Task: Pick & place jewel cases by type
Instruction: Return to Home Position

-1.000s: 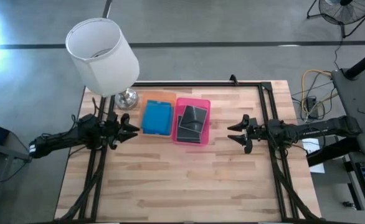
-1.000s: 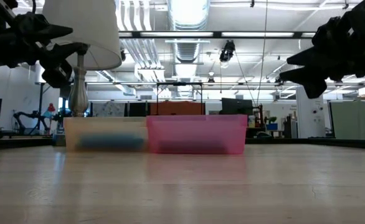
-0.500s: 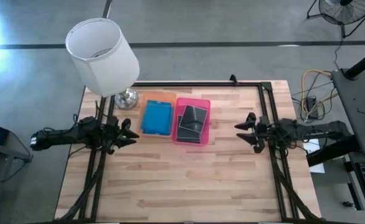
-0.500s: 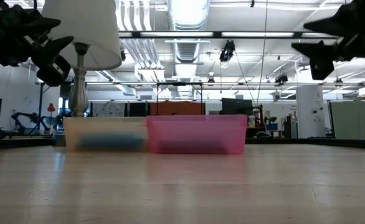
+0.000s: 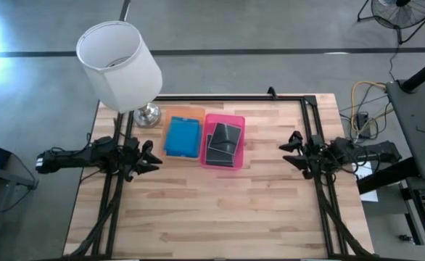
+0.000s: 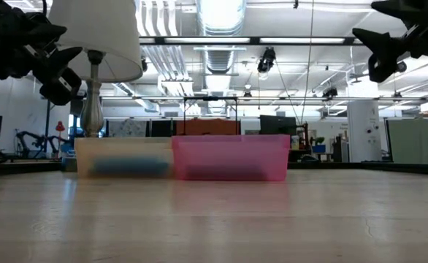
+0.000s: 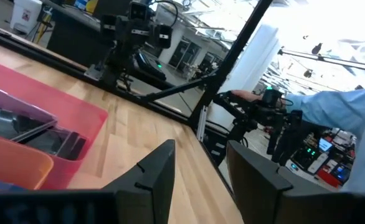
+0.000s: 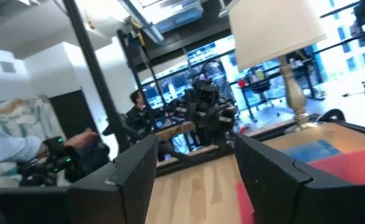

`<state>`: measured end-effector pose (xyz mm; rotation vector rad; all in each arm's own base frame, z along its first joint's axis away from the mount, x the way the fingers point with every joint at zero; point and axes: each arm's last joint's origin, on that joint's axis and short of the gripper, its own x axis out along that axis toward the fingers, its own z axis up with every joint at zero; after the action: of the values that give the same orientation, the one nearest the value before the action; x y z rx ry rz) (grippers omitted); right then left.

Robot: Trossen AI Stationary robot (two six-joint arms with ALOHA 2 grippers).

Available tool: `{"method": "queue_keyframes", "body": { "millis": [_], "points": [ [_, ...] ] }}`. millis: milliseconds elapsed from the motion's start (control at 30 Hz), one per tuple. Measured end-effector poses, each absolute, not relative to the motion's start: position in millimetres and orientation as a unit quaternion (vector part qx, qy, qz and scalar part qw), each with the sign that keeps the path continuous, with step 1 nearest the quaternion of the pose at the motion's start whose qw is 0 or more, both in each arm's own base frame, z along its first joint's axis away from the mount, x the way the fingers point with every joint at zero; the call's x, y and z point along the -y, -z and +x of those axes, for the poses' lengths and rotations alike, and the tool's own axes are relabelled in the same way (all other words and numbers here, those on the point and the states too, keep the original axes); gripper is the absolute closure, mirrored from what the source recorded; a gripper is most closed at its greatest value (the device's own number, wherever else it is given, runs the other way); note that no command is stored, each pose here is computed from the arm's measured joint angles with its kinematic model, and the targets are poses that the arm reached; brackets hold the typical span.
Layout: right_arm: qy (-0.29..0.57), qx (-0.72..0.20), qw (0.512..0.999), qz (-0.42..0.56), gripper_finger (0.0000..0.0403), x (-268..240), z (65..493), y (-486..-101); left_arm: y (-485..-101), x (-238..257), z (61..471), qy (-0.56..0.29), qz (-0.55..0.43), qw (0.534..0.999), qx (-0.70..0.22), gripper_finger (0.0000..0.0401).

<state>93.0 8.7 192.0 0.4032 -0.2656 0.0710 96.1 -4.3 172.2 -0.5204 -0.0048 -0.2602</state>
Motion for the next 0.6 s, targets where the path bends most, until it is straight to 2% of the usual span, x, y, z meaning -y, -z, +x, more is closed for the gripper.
{"method": "queue_keyframes", "body": {
  "millis": [400,433,500,600],
  "points": [
    [-0.043,0.104,0.974,0.199,0.0193,-11.6,97.0,-188.0,-169.7,4.2,98.9,0.124,-0.257,0.958,-0.017,0.0275],
    [-0.042,0.103,0.975,0.193,0.0193,-11.7,97.1,-187.8,-169.4,4.2,99.0,0.124,-0.234,0.964,-0.016,0.0275],
    [-0.035,0.107,0.984,0.141,0.0193,-11.5,97.0,-188.1,-168.9,4.0,99.0,0.122,-0.11,0.986,-0.003,0.0275],
    [-0.029,0.112,0.991,0.075,0.0193,-11.5,96.7,-188.5,-168.6,4.0,99.1,0.12,0.049,0.991,0.015,0.0275]
  ]
}}
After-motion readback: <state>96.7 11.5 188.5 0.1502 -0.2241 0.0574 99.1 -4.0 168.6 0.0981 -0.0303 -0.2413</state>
